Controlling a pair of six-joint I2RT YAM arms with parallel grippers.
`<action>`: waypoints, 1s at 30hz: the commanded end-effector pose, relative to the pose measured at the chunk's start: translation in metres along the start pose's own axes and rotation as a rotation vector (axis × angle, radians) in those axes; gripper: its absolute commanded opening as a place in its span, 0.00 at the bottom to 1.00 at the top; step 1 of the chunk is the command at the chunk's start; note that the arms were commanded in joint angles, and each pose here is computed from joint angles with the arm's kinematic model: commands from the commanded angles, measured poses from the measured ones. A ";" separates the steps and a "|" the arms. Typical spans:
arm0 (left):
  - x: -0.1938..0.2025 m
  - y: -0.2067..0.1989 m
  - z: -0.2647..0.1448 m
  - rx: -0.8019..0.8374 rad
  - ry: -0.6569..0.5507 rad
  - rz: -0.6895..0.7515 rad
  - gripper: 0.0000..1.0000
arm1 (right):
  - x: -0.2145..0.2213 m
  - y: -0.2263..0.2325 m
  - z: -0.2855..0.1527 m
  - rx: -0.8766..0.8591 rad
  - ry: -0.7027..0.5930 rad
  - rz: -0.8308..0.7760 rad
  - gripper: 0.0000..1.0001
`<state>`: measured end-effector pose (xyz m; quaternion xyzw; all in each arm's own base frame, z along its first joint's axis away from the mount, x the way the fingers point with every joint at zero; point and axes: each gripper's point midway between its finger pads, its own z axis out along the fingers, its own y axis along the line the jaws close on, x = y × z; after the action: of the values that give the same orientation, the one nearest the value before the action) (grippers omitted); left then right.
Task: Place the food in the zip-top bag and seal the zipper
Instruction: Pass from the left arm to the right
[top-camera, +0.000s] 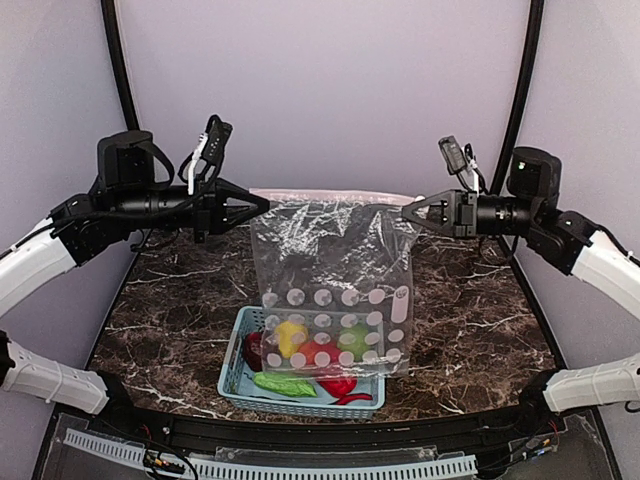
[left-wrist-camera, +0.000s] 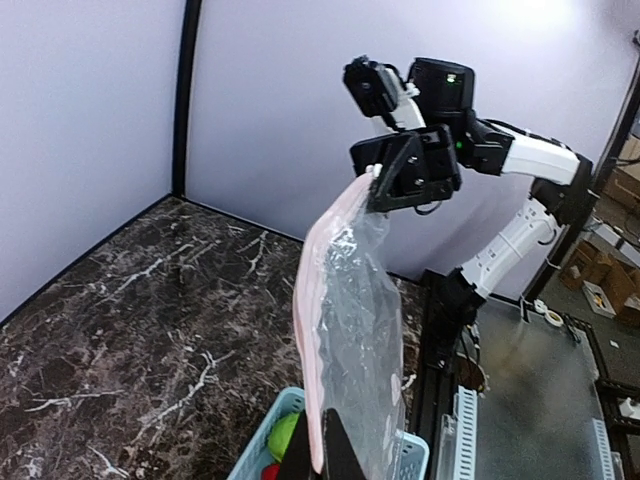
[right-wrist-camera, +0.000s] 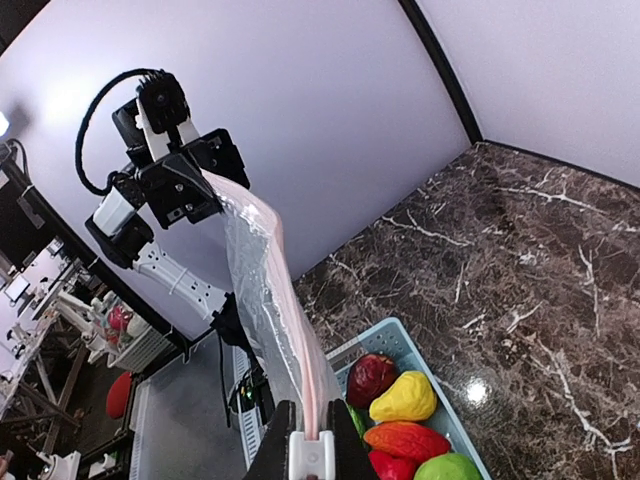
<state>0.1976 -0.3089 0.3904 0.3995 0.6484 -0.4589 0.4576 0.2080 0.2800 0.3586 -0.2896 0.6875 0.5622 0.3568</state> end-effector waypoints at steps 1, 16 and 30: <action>-0.023 0.045 -0.005 -0.281 0.011 0.107 0.01 | -0.066 0.016 -0.011 0.110 -0.128 -0.253 0.00; -0.008 0.145 -0.022 -0.808 0.116 0.127 0.88 | -0.045 -0.039 0.028 0.362 -0.093 -0.497 0.00; 0.081 0.073 -0.009 -0.395 -0.036 -0.494 0.92 | 0.109 -0.034 0.083 0.454 0.190 -0.518 0.00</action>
<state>0.2605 -0.2511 0.2771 0.1671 0.8242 -0.3093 0.4440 0.1890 0.3468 0.2472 -0.4266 0.7253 0.2840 0.4597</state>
